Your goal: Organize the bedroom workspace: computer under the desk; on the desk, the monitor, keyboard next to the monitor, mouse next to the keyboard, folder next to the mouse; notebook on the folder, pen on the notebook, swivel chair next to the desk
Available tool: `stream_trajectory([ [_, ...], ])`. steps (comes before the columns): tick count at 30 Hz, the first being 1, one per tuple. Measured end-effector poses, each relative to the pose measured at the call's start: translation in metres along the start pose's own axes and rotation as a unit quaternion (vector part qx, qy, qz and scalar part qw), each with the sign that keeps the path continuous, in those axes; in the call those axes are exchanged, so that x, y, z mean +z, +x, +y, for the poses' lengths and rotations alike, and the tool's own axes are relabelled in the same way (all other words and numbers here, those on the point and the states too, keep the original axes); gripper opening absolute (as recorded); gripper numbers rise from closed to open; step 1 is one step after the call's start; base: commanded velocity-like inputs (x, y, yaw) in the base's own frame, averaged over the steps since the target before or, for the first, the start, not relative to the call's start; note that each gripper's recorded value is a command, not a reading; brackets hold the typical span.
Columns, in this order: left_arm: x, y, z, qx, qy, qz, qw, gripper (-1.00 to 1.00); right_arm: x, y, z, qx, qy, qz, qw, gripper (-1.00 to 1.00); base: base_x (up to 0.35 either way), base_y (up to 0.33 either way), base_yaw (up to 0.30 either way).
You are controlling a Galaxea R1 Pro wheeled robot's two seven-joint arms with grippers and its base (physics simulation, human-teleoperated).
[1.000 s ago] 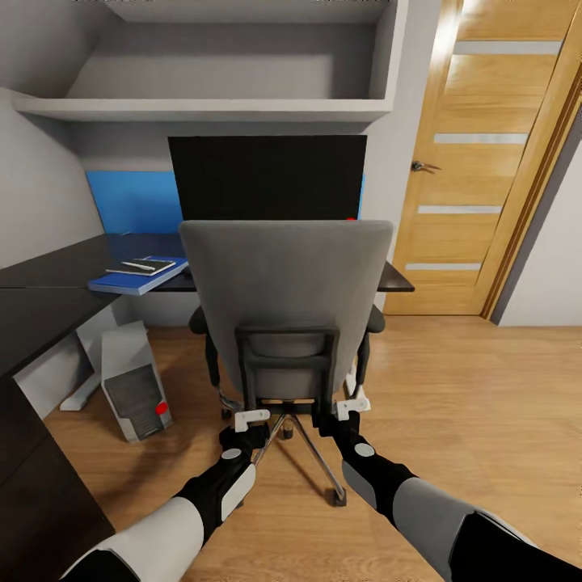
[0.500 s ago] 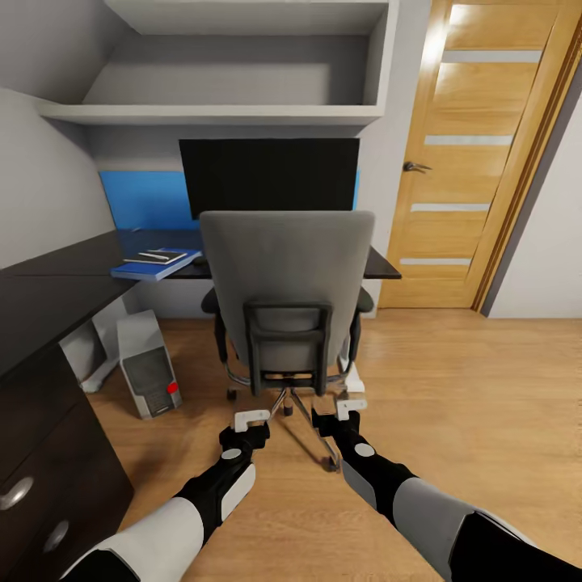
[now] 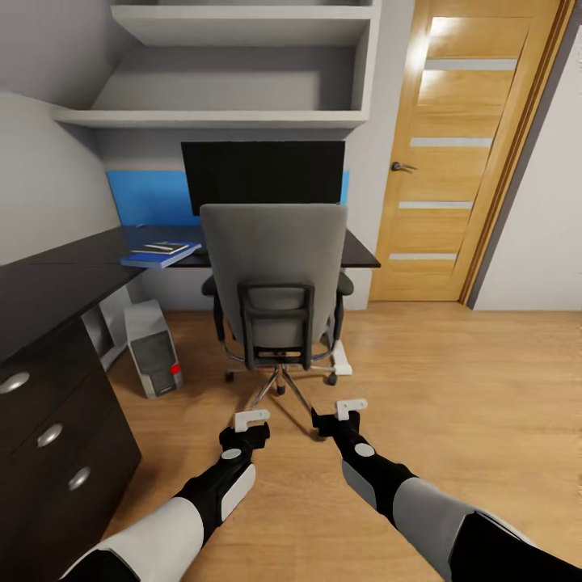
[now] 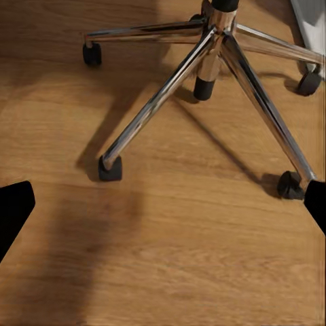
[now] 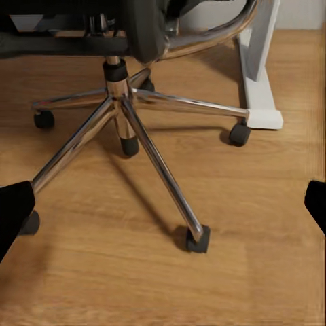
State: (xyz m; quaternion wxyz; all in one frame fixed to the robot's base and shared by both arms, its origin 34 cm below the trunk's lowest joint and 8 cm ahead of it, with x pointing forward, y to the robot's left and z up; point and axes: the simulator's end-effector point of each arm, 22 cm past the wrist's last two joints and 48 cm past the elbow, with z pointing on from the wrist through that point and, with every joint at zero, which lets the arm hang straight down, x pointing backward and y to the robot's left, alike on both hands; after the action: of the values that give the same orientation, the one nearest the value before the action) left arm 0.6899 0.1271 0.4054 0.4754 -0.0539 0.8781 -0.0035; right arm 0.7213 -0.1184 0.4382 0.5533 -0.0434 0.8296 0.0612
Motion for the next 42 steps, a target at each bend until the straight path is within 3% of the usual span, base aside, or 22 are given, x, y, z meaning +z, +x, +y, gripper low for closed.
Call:
stream_trajectory([
  [18, -0.012, -0.032, -0.001, -0.004, -0.001, -0.008, 1.0, 1.0, -0.006, -0.033, 0.0, -0.002, 0.0, -0.008, 1.0, 1.0, -0.306, -0.149, 0.0],
  [42, -0.03, -0.084, -0.004, -0.005, -0.005, -0.008, 0.9999, 1.0, -0.014, -0.088, 0.002, -0.002, 0.0, -0.007, 1.0, 1.0, -0.023, -0.01, 0.0],
])
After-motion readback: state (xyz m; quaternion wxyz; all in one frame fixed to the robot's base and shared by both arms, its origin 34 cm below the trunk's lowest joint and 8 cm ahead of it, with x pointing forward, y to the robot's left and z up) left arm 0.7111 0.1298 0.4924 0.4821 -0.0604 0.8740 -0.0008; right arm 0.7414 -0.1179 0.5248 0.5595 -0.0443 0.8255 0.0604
